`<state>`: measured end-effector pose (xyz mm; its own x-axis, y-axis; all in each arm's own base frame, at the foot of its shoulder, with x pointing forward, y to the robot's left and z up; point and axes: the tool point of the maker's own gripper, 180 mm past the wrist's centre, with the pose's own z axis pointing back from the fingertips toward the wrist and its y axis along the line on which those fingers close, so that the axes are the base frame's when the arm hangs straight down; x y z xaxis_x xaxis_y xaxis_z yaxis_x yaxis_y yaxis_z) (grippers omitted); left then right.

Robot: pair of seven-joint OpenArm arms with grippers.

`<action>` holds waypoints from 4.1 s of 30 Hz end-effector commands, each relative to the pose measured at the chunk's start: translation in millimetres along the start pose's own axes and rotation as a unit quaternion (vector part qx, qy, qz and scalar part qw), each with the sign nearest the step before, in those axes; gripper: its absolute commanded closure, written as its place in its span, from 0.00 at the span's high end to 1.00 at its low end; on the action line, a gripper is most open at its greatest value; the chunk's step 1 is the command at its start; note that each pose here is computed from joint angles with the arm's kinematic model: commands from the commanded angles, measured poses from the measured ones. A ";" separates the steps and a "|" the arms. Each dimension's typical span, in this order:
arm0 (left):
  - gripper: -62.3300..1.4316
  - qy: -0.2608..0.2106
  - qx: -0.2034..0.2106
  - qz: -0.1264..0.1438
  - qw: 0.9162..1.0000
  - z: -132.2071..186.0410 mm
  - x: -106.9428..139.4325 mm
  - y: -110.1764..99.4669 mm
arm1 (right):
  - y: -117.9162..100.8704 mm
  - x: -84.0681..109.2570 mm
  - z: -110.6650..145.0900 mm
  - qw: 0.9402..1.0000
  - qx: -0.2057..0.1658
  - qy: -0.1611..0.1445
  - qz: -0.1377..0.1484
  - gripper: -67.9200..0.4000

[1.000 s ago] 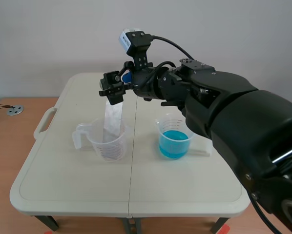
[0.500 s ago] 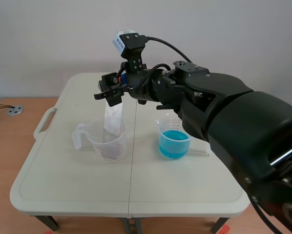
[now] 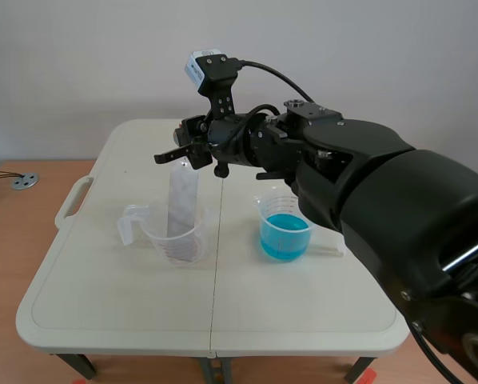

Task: Hold the metal plate by the orange handle, dip it into the blue solution, take it out and point at it, then put the plate back in the beaker on the left.
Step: 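Lift the metal plate out of the left beaker, then move the plate over the blue solution, then point at the plate with the left hand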

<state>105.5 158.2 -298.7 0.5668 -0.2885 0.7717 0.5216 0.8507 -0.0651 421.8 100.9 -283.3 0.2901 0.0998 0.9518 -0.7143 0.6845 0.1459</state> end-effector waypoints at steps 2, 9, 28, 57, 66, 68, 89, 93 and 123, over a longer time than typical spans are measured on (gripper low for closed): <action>0.06 -0.012 0.000 0.000 1.000 0.5 7.0 -0.5 | 7.2 27.5 -3.2 0.999 0.021 -0.035 0.009 0.02; 0.06 -0.012 0.000 0.000 1.000 0.5 7.0 -0.5 | 29.9 33.6 -0.2 0.995 0.084 -0.054 0.015 0.02; 0.06 -0.012 0.000 0.000 1.000 0.4 6.9 -0.5 | 54.5 46.7 49.9 0.976 0.170 -0.134 0.032 0.03; 0.06 -0.011 0.000 0.000 1.000 0.4 6.3 -0.5 | 71.1 126.8 123.7 0.947 0.177 -0.210 0.165 0.03; 0.06 -0.011 0.000 0.000 1.000 0.4 6.3 -0.5 | 40.8 149.1 155.8 0.949 0.147 -0.221 0.172 0.03; 0.06 -0.011 0.000 0.000 1.000 0.4 6.3 -0.5 | 30.1 150.3 161.2 0.952 0.135 -0.215 0.171 0.03; 0.05 -0.122 0.018 -0.109 0.986 -26.9 89.8 40.6 | -33.2 126.3 199.8 0.973 0.053 -0.176 0.140 0.03; 0.06 -0.158 0.020 -0.139 0.977 -37.3 118.5 50.9 | -33.8 124.2 199.6 0.974 0.052 -0.172 0.139 0.03; 0.06 -0.207 -0.125 -0.217 0.946 -198.1 187.9 -11.2 | -33.9 124.0 199.6 0.974 0.051 -0.172 0.139 0.03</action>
<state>330.3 13.0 -291.5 0.0267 -0.3735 0.9273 0.8127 0.5483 0.1974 355.3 -53.5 -132.2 -0.0997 0.0331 0.9945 -0.7997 0.5921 -0.0999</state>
